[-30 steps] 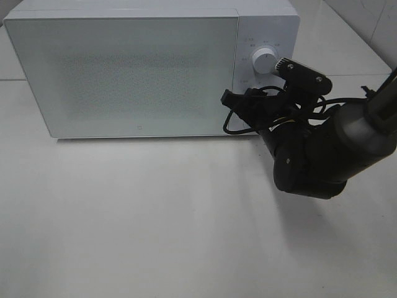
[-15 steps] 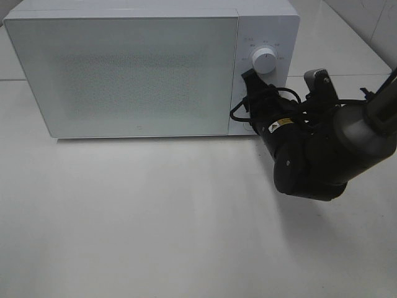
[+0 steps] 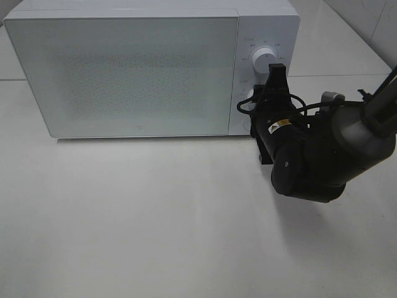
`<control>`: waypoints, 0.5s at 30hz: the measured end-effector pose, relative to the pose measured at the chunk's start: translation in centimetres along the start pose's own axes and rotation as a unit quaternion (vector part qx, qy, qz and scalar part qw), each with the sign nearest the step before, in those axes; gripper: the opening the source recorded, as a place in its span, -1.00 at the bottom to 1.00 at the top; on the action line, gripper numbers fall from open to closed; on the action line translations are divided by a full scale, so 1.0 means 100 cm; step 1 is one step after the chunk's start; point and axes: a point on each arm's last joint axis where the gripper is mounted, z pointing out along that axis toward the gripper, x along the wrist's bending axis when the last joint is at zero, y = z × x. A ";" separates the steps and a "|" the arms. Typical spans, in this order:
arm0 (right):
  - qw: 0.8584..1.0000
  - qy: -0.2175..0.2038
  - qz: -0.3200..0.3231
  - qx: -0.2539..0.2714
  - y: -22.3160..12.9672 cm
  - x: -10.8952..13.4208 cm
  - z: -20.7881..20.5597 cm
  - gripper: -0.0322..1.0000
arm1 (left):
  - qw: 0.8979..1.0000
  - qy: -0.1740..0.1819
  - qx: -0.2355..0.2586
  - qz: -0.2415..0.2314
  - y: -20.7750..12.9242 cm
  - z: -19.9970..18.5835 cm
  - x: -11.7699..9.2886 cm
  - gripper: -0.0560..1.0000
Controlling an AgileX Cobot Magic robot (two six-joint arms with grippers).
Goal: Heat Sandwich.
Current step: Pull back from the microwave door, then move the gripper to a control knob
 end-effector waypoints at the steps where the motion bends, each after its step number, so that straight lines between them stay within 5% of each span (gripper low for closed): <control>1: 1.000 0.000 0.011 -0.001 0.000 0.000 0.000 -0.09 | 1.000 0.000 0.000 0.000 0.000 0.000 0.000 0.95; 15: 0.994 -0.001 0.110 -0.005 0.000 0.000 0.000 -0.09 | 1.000 0.000 0.000 0.000 0.000 0.000 0.000 0.95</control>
